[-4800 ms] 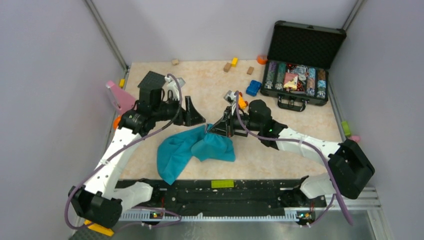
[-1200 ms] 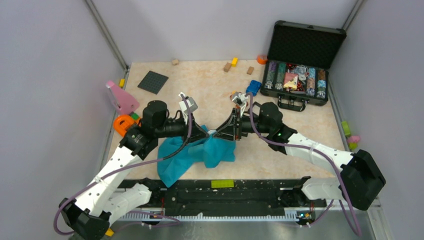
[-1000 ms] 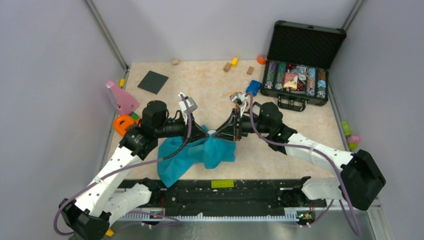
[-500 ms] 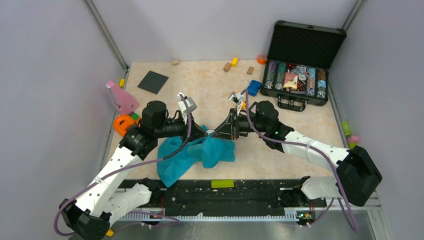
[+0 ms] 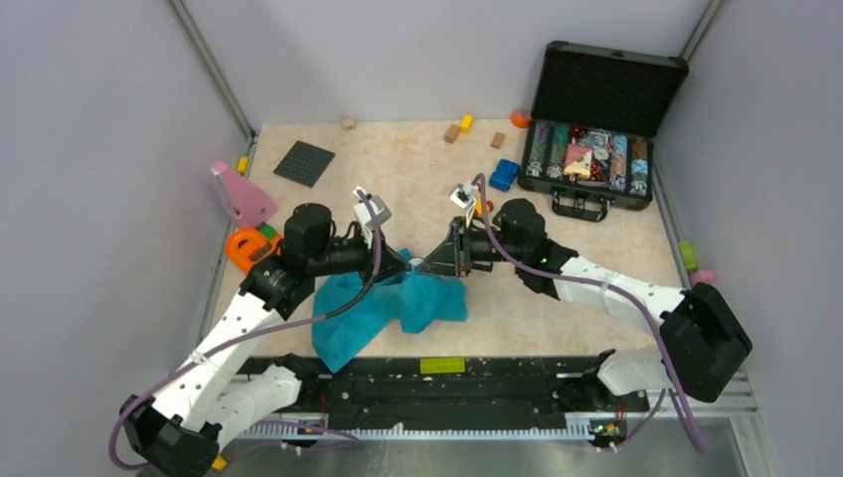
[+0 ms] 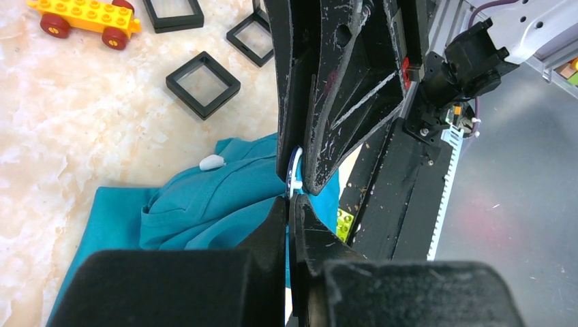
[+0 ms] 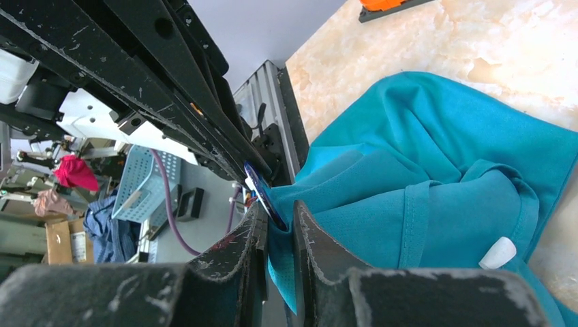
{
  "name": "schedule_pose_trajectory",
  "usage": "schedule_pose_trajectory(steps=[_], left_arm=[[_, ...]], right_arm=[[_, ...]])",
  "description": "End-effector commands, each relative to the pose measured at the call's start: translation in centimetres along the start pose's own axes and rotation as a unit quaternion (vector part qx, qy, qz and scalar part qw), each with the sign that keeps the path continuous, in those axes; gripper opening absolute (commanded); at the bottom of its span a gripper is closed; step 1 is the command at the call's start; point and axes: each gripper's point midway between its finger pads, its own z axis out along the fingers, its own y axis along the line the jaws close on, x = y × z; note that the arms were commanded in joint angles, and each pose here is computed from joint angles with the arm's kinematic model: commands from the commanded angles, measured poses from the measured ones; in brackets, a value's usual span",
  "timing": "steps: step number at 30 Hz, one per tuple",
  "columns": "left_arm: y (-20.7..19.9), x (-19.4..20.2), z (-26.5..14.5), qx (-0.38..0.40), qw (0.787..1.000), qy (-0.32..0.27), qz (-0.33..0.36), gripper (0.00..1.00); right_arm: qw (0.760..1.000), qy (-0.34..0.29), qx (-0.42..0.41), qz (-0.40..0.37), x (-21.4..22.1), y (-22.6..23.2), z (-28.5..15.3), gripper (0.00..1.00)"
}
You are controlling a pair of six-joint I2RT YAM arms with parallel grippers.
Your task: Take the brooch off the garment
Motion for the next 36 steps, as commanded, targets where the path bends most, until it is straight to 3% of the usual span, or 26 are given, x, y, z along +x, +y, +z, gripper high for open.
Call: schedule_pose_trajectory(steps=[1,15,20,27,30,33,36], left_arm=[[-3.5,-2.2,-0.4,0.081,0.995,-0.045,0.036,0.0],[-3.6,-2.3,-0.1,0.09,0.994,-0.042,0.033,0.0],[-3.0,-2.1,0.0,0.074,0.996,-0.032,0.024,0.0],[-2.7,-2.0,-0.2,0.061,0.998,-0.027,0.023,0.0],[-2.3,-1.8,-0.3,0.051,0.998,-0.023,0.026,0.0],[-2.2,-1.7,-0.3,0.048,0.998,-0.022,0.026,0.0],[-2.2,-1.8,-0.4,0.046,0.998,-0.025,0.029,0.0]], right_arm=[[0.998,-0.037,0.042,-0.002,-2.1,-1.3,0.9,0.0],[0.995,0.013,0.096,-0.019,-1.1,-2.8,1.3,0.0],[0.996,0.015,0.071,-0.041,-1.0,-1.9,1.1,0.0],[0.995,0.011,0.055,-0.08,-0.7,-0.7,-0.2,0.08],[0.995,0.017,0.046,-0.087,-0.3,-0.5,-0.4,0.2],[0.994,0.018,0.041,-0.099,0.0,-0.4,-0.8,0.47],[0.994,0.007,0.038,-0.106,-0.3,-0.3,-1.4,0.51]])
